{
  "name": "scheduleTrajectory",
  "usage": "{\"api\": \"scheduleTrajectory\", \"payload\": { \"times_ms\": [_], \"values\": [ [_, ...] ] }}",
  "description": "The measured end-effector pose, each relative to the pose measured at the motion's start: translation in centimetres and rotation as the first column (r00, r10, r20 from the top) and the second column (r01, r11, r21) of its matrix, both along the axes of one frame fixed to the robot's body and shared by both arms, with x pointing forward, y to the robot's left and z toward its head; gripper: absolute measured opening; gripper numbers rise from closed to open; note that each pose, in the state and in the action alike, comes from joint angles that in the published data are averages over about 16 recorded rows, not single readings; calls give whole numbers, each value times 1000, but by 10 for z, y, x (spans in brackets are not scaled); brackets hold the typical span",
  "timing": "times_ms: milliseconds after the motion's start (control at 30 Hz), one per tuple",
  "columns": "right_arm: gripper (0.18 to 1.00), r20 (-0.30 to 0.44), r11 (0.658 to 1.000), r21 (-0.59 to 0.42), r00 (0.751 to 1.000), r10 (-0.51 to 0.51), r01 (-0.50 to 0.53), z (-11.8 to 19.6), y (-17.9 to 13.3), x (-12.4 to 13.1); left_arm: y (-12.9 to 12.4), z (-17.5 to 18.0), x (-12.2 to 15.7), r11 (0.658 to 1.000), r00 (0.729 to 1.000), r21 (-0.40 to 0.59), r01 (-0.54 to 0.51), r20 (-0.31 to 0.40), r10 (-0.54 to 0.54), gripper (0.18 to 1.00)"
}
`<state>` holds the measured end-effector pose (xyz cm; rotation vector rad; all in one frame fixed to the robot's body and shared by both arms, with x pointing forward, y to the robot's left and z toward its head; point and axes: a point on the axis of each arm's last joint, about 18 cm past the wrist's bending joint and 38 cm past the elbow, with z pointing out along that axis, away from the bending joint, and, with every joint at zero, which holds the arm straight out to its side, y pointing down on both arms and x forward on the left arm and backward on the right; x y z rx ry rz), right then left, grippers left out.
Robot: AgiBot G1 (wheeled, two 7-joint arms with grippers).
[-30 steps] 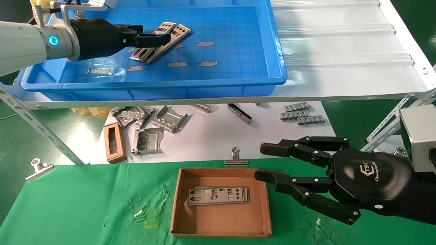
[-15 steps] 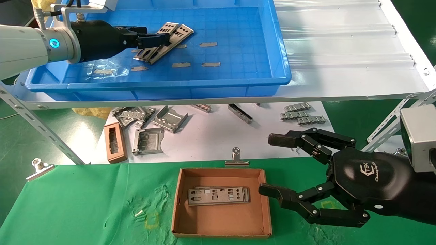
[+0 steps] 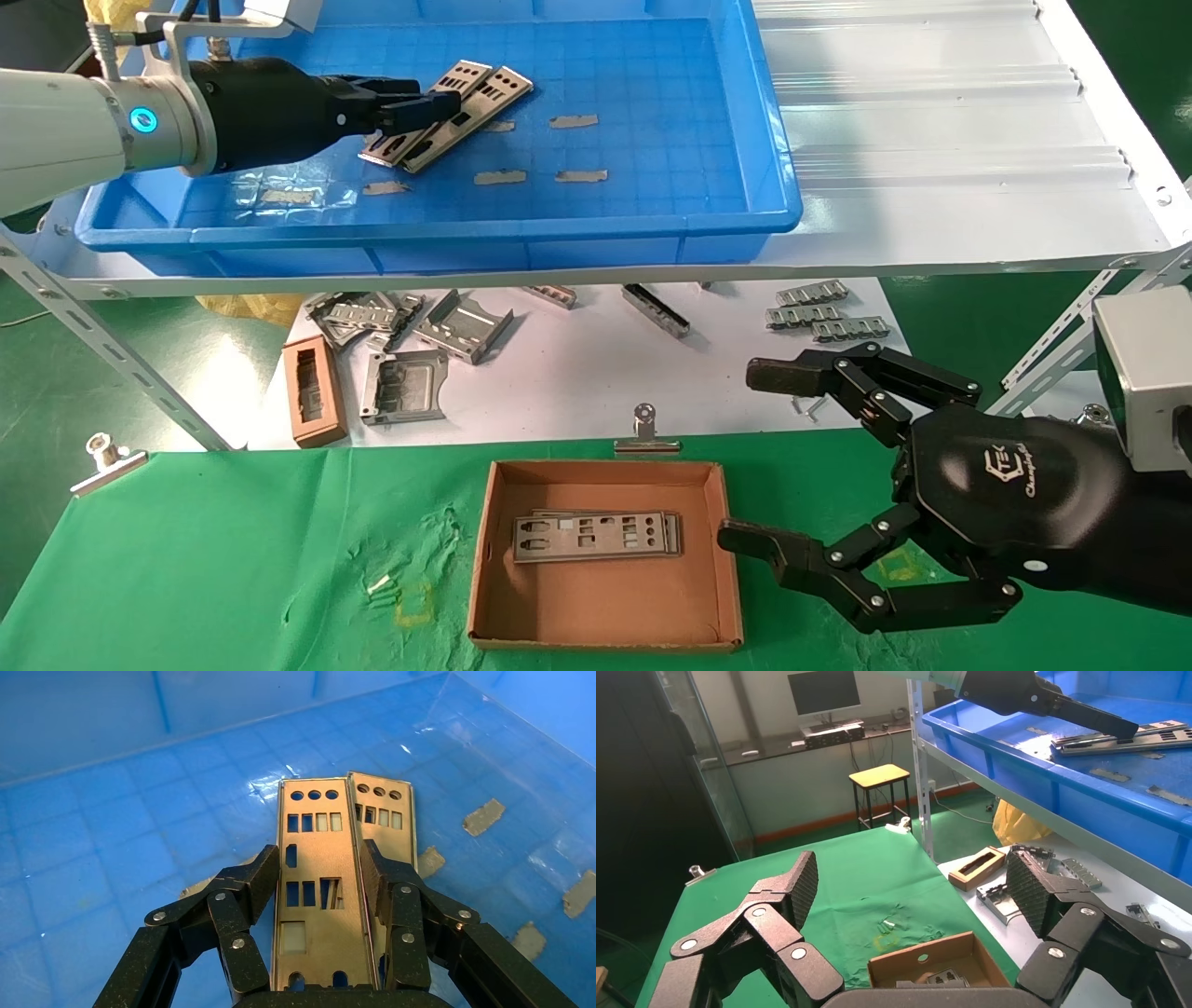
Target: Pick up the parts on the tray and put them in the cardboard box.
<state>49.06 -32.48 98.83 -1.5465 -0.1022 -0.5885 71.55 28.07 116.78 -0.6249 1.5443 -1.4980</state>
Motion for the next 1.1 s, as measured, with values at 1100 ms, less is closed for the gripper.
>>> {"api": "scheduleTrajectory", "payload": {
  "times_ms": [1100],
  "values": [
    [1000, 0, 1000, 0, 1000, 0, 0, 0, 0, 0, -18, -17, -128, 739, 813, 465, 487, 68, -579, 454]
  ]
}}
